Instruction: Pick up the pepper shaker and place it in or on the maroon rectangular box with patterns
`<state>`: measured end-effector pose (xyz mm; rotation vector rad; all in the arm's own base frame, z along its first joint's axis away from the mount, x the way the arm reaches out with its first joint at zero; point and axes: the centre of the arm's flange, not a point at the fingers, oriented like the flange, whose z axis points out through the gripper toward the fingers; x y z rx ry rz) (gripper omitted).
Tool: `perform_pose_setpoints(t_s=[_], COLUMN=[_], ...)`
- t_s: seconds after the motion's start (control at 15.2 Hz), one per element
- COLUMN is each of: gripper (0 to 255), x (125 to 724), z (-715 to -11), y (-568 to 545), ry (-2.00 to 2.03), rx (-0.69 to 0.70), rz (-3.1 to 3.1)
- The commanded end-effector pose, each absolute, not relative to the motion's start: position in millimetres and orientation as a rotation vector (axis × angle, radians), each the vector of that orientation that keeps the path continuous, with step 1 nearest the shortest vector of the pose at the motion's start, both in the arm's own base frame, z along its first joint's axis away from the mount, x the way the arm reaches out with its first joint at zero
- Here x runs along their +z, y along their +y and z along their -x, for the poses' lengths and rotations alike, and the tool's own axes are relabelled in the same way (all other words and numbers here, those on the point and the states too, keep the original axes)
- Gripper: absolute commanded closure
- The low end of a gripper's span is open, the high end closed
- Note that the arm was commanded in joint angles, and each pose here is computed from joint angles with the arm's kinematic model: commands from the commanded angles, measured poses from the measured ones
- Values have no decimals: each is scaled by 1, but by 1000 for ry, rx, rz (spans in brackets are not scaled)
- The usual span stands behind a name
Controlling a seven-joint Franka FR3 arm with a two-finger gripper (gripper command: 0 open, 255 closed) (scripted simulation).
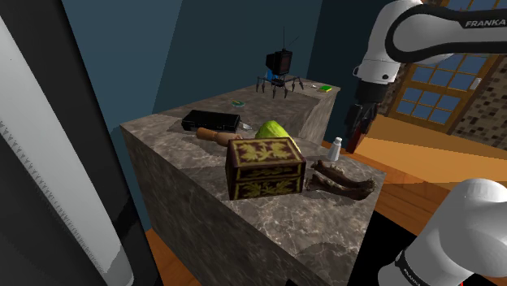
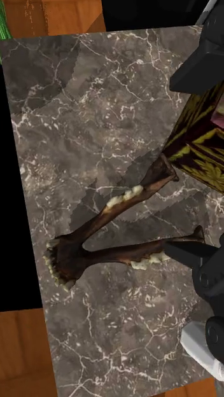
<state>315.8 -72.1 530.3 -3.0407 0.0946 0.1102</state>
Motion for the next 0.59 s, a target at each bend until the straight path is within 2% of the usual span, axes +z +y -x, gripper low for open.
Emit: perform_pose_setpoints(t_s=[0.0,0.53], gripper=[0,0], x=[520,472], z=[-323,-357], y=[-95,-178], ry=[74,2], rx=[90,22], rz=[3043,3046])
